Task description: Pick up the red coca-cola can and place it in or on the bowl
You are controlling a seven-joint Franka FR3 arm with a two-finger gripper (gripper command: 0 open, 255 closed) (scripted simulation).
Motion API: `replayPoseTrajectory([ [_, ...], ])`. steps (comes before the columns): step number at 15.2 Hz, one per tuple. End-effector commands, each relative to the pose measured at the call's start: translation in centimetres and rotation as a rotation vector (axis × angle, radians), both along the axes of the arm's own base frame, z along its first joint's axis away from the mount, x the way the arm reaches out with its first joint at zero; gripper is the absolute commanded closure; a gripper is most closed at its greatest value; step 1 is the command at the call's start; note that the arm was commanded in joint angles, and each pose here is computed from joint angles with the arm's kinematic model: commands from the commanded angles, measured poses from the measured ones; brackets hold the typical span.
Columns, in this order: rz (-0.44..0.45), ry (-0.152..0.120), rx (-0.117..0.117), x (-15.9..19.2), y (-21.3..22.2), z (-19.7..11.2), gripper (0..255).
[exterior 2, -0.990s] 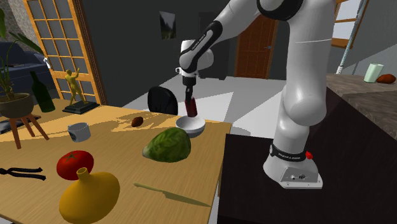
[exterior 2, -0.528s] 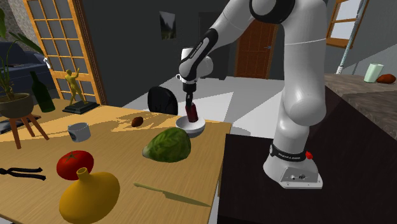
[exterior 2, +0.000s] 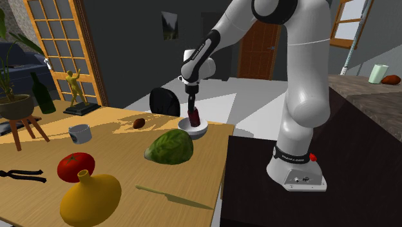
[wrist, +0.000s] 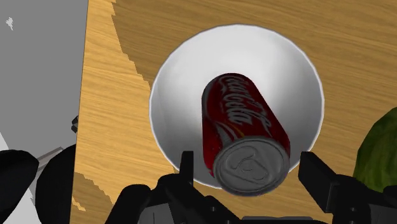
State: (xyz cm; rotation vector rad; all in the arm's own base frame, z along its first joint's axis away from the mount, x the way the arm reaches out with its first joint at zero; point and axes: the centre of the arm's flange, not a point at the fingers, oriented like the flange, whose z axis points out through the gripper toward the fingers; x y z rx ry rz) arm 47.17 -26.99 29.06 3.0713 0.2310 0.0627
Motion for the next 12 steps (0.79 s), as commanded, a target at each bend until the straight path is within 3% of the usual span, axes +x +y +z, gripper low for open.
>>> replayPoseTrajectory([
  [1, 0.000, 0.000, 0.000, 0.0, 0.0, 0.0, 0],
  [5, 0.000, 0.000, 0.000, 0.0, 0.0, 0.0, 0],
  [9, 0.000, 0.000, 0.000, -0.2, 0.3, 5.0, 0],
  [12, 0.000, 0.000, 0.000, -0.2, 0.3, 5.0, 0],
])
